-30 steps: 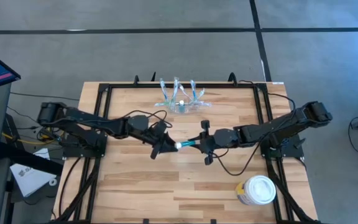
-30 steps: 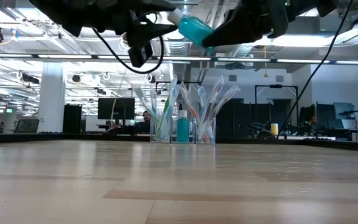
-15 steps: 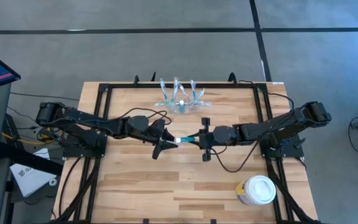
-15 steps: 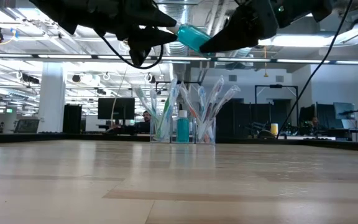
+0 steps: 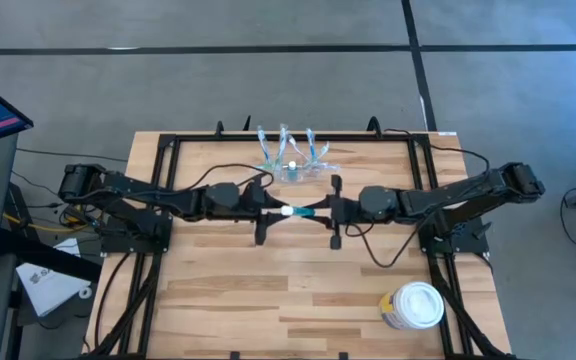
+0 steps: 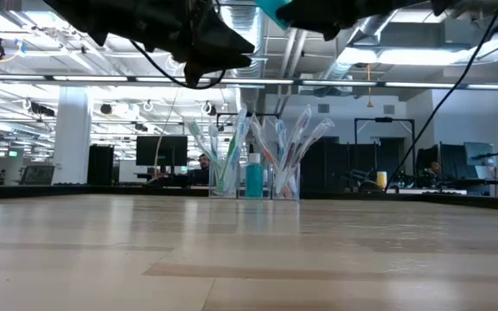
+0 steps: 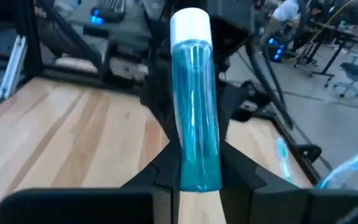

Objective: Pick & Place toothbrushing station
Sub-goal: Put the blue mouthwash into the transparent organizer

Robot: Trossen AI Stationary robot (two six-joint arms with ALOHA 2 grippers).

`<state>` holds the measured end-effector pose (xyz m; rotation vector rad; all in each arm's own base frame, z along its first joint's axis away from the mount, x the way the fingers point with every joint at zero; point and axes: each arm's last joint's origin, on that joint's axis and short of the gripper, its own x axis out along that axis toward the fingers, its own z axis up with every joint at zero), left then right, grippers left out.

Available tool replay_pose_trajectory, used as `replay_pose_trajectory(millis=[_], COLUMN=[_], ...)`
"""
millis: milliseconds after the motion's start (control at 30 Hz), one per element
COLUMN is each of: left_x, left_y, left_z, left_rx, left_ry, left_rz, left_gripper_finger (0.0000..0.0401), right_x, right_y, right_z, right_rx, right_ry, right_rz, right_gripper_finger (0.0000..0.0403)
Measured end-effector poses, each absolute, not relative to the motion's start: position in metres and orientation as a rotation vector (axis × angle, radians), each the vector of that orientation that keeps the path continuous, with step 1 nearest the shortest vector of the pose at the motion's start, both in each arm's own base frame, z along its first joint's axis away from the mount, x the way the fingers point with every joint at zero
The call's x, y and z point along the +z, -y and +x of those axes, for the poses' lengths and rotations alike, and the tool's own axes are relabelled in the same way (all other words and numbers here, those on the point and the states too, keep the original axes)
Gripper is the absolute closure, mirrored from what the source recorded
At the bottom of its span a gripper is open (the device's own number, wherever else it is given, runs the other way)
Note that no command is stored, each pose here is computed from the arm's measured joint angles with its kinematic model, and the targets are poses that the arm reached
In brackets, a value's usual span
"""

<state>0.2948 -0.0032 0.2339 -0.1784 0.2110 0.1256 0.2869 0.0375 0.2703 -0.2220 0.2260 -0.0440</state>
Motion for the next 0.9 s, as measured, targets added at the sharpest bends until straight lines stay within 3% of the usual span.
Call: replay_pose_trajectory(millis=[433, 900], left_x=[0.245, 0.254], left_y=[0.018, 0.024], left_z=[0.293, 0.266], left_rx=[0.169, 0.145], left_ry=[-0.120, 0.081], left_rz=[0.042, 0.062], left_gripper_finger=[0.0270, 0.0270], right_x=[0.273, 0.274], right_y=[-0.024, -0.026], right_z=[0.287, 0.287], right_rx=[-0.058, -0.037], right_ry=[-0.217, -0.199], right_rz=[-0.155, -0.155], right_gripper_finger=[0.0338, 0.0338])
